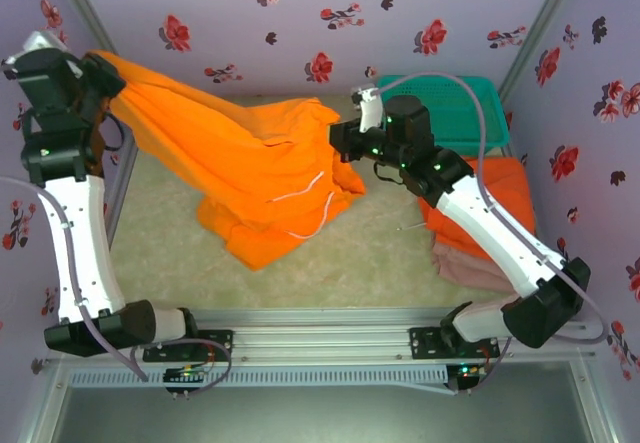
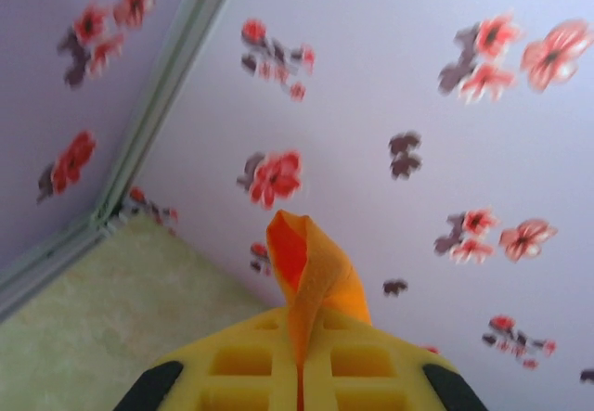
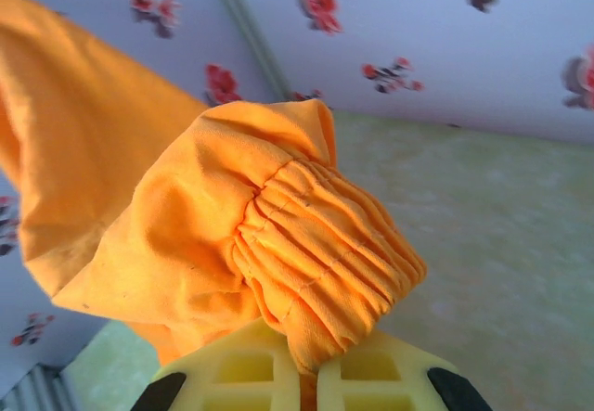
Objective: Fold and stack the shorts
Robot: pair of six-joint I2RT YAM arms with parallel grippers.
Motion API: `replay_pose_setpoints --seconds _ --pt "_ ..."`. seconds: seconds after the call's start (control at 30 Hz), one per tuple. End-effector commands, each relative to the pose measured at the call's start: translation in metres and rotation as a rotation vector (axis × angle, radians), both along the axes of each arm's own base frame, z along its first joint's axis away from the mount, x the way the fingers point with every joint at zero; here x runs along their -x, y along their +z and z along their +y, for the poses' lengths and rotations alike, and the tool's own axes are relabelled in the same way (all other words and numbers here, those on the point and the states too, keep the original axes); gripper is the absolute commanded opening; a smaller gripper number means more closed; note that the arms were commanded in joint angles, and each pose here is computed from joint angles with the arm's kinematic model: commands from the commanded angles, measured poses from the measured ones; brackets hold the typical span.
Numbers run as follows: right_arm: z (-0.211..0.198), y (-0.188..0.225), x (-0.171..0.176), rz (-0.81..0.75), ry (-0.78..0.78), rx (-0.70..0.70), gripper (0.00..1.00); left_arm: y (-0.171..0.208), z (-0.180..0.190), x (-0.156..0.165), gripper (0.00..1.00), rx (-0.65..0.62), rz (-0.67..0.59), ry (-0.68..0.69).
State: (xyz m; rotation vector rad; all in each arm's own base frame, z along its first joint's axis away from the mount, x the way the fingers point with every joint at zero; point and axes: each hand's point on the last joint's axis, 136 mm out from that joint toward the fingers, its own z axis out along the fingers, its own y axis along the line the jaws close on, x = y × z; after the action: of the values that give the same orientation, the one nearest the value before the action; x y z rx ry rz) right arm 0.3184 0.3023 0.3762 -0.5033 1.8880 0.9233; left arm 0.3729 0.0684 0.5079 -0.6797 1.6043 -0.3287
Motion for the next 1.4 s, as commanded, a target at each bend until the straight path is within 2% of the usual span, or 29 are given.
replay_pose_setpoints --seconds 0.0,0.27,0.4,0.47,0.53,0.67,0.73,0.83,0.97,1.07,1.2,1.37 --pt "0.025 0.047 0.026 -0.096 0.084 -0.087 0.0 0.036 0.017 0.015 0.0 -0.042 -0.047 0.058" --pt "0.108 0.114 0.084 -0.176 0.291 -0.231 0.0 0.112 0.037 0.033 0.0 -0.07 -0.179 0.126" --pt "0.12 0.153 0.108 -0.215 0.342 -0.32 0.0 0.141 0.035 0.038 0.0 -0.068 -0.279 0.122" --pt "0.108 0.167 0.104 -0.212 0.28 -0.358 0.0 0.153 0.032 0.039 0.0 -0.059 -0.329 0.104" --pt "0.087 0.167 0.091 -0.201 0.156 -0.349 0.0 0.159 0.028 0.035 0.0 -0.035 -0.364 0.078" --pt "0.038 0.13 0.051 -0.102 -0.12 -0.286 0.0 0.152 0.019 0.003 0.0 0.021 -0.372 -0.004" --pt "0.015 0.098 0.026 -0.02 -0.235 -0.246 0.0 0.136 0.009 -0.024 0.0 0.007 -0.328 -0.043" --pt "-0.017 0.044 -0.005 0.061 -0.384 -0.178 0.0 0.092 -0.008 -0.073 0.0 -0.021 -0.212 -0.092" --pt "-0.059 -0.032 -0.04 0.164 -0.549 -0.082 0.0 0.003 -0.018 -0.138 0.0 -0.026 -0.009 -0.118" --pt "-0.084 -0.077 -0.063 0.234 -0.631 -0.063 0.0 -0.061 -0.023 -0.177 0.0 -0.039 0.101 -0.129" --pt "-0.099 -0.121 -0.094 0.297 -0.676 -0.031 0.0 -0.125 -0.04 -0.219 0.0 -0.044 0.169 -0.168" --pt "-0.108 -0.16 -0.133 0.348 -0.722 0.014 0.0 -0.161 -0.068 -0.258 0.0 -0.049 0.176 -0.218"
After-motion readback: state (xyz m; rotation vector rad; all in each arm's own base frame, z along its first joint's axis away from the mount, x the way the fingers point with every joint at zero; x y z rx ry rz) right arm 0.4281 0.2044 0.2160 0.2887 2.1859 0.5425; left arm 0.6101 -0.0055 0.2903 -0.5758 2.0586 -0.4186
